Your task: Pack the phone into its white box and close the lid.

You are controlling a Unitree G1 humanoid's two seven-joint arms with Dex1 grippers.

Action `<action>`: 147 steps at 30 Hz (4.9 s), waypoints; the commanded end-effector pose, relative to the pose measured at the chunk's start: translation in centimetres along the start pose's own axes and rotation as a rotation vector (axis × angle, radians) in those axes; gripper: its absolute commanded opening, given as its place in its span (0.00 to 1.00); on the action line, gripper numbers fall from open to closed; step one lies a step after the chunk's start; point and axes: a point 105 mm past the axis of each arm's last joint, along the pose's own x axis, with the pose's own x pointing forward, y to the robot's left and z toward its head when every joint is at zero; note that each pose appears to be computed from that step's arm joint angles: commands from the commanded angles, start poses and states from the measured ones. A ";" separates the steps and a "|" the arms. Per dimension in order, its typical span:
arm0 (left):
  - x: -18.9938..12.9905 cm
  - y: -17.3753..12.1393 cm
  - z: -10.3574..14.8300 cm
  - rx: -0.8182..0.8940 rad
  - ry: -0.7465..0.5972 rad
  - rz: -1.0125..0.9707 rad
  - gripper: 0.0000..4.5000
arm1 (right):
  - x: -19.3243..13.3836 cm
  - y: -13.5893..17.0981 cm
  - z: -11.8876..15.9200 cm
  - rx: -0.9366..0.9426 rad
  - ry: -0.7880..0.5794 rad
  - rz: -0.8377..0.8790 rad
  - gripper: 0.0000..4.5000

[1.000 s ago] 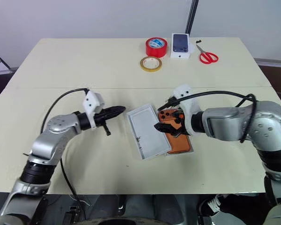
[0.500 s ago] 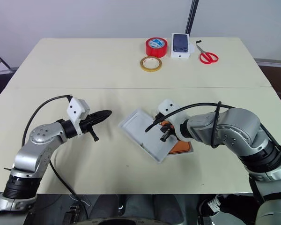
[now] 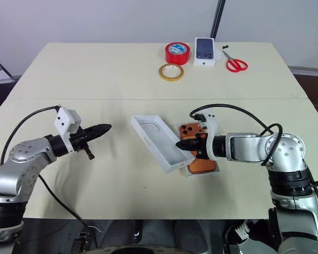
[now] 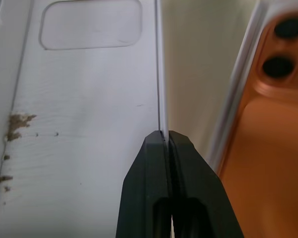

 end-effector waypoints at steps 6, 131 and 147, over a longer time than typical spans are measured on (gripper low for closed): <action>3.8 -6.3 -1.9 0.122 0.089 -0.268 0.00 | 1.4 2.0 -1.0 0.106 -0.039 0.099 0.02; 16.0 -11.5 4.6 -0.090 -0.055 -0.434 0.00 | -7.0 -3.5 2.6 -1.079 0.131 -0.322 0.00; 15.3 -6.8 4.9 -0.074 -0.083 -0.253 0.00 | -6.9 -3.6 2.5 -1.013 -0.030 -0.362 0.00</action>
